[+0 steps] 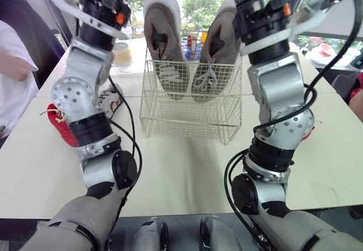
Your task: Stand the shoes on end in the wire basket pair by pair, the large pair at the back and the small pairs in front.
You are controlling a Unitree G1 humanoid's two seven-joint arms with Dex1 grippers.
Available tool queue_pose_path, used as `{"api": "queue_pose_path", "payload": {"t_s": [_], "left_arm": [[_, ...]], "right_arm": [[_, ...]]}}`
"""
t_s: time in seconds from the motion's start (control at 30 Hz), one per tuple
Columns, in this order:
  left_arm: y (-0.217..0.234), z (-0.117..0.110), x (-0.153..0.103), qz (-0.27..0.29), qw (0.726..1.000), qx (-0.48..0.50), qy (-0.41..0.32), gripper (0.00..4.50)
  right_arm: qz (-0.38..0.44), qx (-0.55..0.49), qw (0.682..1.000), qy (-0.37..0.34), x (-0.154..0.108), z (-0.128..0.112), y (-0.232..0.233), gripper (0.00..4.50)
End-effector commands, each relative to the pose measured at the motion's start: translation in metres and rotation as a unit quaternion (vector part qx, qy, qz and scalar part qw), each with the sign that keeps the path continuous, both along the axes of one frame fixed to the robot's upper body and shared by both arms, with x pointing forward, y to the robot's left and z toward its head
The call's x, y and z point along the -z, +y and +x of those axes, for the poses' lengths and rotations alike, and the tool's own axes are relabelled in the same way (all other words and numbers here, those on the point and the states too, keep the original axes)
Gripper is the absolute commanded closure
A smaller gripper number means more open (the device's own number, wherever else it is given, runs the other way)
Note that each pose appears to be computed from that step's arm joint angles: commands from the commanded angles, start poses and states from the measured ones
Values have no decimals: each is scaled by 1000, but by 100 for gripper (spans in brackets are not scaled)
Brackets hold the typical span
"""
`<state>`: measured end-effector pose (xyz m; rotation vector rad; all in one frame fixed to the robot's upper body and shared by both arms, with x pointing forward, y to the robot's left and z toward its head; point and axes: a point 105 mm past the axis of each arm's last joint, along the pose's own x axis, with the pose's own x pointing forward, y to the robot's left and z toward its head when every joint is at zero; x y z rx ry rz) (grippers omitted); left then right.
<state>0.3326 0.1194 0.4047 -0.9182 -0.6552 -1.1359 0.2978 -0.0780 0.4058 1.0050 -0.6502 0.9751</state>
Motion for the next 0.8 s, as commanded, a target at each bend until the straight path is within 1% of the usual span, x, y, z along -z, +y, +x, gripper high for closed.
{"api": "queue_pose_path", "payload": {"t_s": [0.03, 0.13, 0.33, 0.4, 0.47, 0.57, 0.7, 0.8], "left_arm": [[-13, -10, -1, 23, 999, 9, -21, 378], [-23, -10, 7, 38, 999, 20, -18, 378], [-34, -12, 14, 51, 998, 33, -14, 378], [-30, -14, 11, 32, 999, 39, -15, 378], [-19, -14, 2, 1, 999, 38, -14, 378], [-2, -15, -8, -31, 999, 33, -18, 378], [7, -18, -12, -27, 999, 27, -26, 378], [3, -18, -9, -19, 999, 34, -23, 378]], "right_arm": [[3, -14, 999, -40, -18, -14, 8, 3], [-1, -19, 999, -40, -20, -13, 14, 3], [-11, -11, 999, -35, -15, -7, 15, 3], [-22, -2, 999, -33, -12, -4, 16, 3], [-29, 9, 999, -29, -6, -2, 14, 3], [-40, 28, 998, -27, 0, 1, 11, 3], [-51, 47, 997, -35, 2, 1, 8, 3], [-48, 56, 997, -33, 1, 3, 5, 3]]}}
